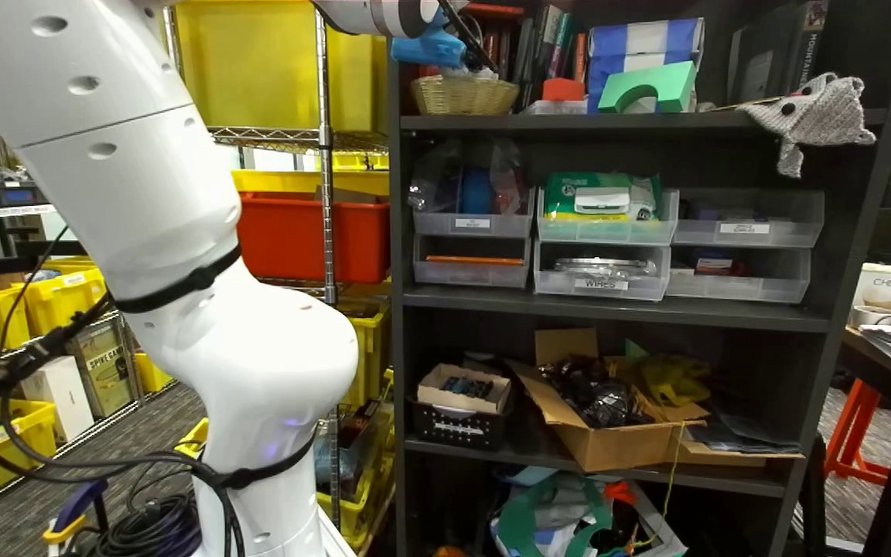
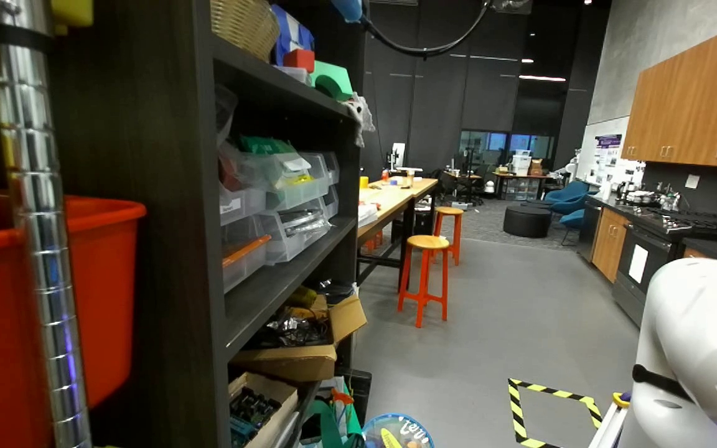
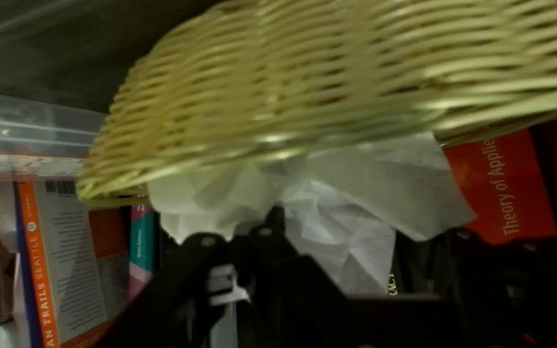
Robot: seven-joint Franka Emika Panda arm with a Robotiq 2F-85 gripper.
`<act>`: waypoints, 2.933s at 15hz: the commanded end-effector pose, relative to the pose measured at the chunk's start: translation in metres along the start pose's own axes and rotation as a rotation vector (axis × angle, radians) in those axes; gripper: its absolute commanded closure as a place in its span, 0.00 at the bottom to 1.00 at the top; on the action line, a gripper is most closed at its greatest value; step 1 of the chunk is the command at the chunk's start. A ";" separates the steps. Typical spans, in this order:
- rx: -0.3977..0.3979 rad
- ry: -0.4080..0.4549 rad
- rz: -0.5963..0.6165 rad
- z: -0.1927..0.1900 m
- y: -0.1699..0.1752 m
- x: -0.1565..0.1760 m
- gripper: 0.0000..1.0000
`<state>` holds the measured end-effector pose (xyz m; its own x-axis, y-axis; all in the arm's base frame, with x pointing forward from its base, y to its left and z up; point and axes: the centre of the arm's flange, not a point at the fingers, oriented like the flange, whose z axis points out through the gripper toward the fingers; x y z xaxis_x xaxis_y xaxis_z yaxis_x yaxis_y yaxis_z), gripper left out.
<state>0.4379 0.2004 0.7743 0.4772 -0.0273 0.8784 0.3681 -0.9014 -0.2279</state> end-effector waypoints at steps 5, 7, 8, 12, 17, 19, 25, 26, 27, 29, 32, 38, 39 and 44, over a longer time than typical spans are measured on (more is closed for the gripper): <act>-0.016 0.030 0.004 -0.020 -0.008 0.003 0.00; -0.019 0.032 0.000 -0.022 -0.011 0.004 0.00; -0.023 0.032 -0.002 -0.023 -0.012 0.004 0.00; -0.032 0.029 -0.001 -0.027 -0.018 0.004 0.00; -0.045 0.050 0.002 -0.036 -0.020 0.003 0.00; -0.049 0.066 0.011 -0.044 -0.017 0.004 0.00; -0.050 0.111 0.028 -0.073 -0.007 0.004 0.00; -0.051 0.116 0.029 -0.076 -0.005 0.004 0.00; -0.052 0.120 0.031 -0.079 -0.003 0.003 0.00; -0.050 0.127 0.038 -0.087 0.002 0.002 0.00; -0.039 0.145 0.068 -0.098 0.013 0.003 0.00; -0.016 0.208 0.187 -0.122 0.061 0.007 0.00; -0.021 0.218 0.211 -0.121 0.072 0.007 0.00; -0.063 0.293 0.310 -0.106 0.129 0.000 0.00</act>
<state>0.3861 0.0591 0.8080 0.3360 -0.3677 0.8671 0.1991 -0.8721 -0.4469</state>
